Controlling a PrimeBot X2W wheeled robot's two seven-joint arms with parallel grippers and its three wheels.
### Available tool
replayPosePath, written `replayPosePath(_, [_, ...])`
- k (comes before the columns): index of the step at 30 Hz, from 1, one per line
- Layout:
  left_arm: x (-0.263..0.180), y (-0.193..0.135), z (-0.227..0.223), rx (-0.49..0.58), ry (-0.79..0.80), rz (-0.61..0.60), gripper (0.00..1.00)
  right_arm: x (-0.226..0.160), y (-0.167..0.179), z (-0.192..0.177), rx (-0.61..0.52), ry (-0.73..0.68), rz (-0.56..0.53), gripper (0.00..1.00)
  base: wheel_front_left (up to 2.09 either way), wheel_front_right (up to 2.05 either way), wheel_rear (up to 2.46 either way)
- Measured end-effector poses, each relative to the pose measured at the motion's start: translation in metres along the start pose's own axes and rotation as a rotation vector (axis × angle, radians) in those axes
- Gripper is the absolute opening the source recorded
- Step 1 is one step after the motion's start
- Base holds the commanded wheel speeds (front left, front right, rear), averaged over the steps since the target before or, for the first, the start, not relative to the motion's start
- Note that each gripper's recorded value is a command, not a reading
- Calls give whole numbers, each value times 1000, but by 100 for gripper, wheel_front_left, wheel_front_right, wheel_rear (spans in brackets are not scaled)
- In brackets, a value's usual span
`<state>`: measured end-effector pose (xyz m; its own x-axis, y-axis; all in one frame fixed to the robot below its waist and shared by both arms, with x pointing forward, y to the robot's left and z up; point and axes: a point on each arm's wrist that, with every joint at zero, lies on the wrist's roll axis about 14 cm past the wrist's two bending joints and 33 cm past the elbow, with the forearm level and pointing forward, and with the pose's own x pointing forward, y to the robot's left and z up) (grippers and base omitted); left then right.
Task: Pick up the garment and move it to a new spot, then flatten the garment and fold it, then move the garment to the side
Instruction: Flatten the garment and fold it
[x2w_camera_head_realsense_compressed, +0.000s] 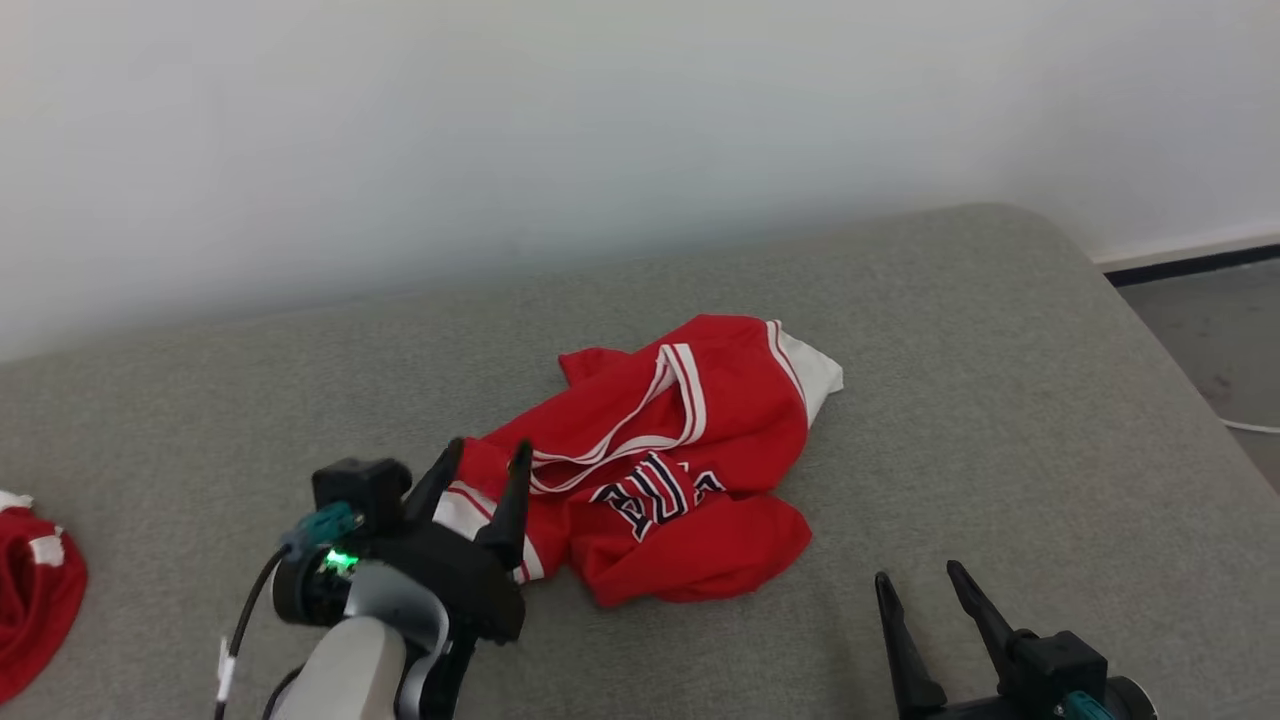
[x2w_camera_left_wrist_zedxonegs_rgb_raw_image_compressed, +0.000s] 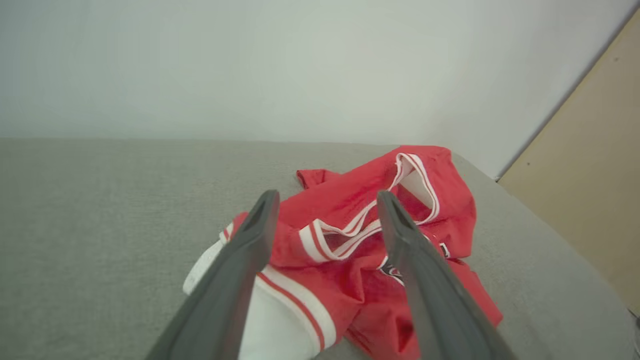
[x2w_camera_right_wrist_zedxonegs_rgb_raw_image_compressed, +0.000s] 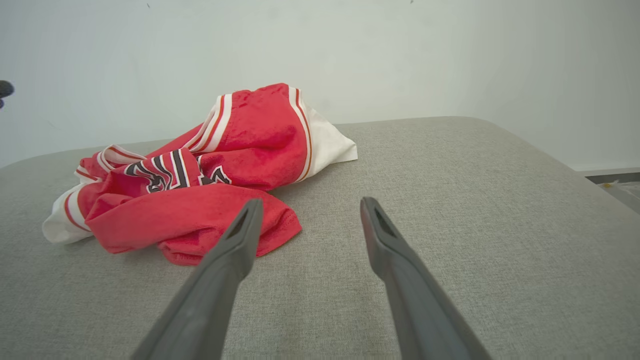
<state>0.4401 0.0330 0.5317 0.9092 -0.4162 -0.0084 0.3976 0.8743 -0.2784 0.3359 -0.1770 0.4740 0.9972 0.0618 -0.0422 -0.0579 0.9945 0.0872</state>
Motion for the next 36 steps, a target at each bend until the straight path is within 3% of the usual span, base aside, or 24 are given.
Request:
replayPosePath(9, [53, -72, -24, 9, 170, -187, 100, -14, -14, -1, 13, 3, -57, 100, 0, 0, 0])
replayPosePath(16, [84, -101, -40, 41, 225, -227, 100, -32, -38, -3, 16, 10, -147, 100, 0, 0, 0])
replayPosePath(23, [116, -94, -49, 129, 266, -171, 100, -46, -57, -10, 18, 33, -224, 100, 0, 0, 0])
replayPosePath(36, [131, -71, -88, 147, 400, -110, 100, -46, -69, -19, 15, 66, -265, 100, 0, 0, 0])
